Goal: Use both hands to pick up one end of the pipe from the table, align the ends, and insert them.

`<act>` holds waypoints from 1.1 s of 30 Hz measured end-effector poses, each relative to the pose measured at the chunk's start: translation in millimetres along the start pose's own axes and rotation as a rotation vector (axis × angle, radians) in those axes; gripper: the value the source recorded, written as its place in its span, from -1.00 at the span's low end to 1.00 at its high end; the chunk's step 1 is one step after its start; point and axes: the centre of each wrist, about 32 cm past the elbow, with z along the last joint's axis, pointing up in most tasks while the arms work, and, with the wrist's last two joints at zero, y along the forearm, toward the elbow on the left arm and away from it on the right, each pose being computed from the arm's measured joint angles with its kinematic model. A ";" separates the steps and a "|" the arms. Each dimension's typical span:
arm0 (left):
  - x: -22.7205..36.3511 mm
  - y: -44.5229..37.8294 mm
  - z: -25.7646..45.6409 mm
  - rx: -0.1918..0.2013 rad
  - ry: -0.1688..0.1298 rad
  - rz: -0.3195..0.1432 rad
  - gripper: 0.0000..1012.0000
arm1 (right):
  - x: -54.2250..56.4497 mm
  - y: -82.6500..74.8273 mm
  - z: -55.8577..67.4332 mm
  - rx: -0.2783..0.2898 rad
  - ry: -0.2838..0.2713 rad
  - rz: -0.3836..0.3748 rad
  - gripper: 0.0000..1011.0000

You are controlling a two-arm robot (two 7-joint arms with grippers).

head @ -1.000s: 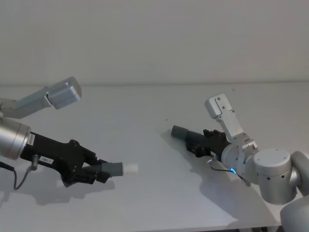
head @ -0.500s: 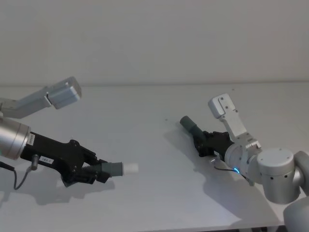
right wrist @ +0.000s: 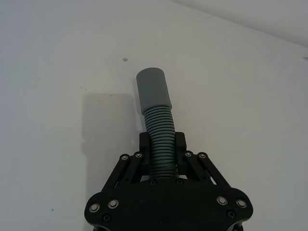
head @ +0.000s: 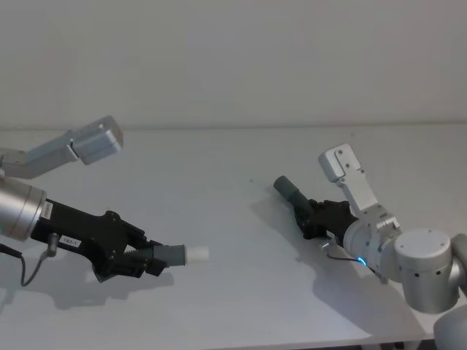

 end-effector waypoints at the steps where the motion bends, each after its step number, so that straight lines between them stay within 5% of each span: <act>1: 0.0 0.0 0.0 0.000 0.000 0.000 -0.35 | 0.1 -0.2 -0.3 0.003 0.000 0.000 -0.47; 13: 0.0 0.0 0.0 0.000 0.000 0.000 -0.35 | 6.2 -4.4 1.0 0.127 -0.028 0.006 -0.47; 33: 0.0 0.0 0.0 0.000 0.000 0.000 -0.35 | 32.8 -16.6 8.0 0.437 -0.121 0.065 -0.47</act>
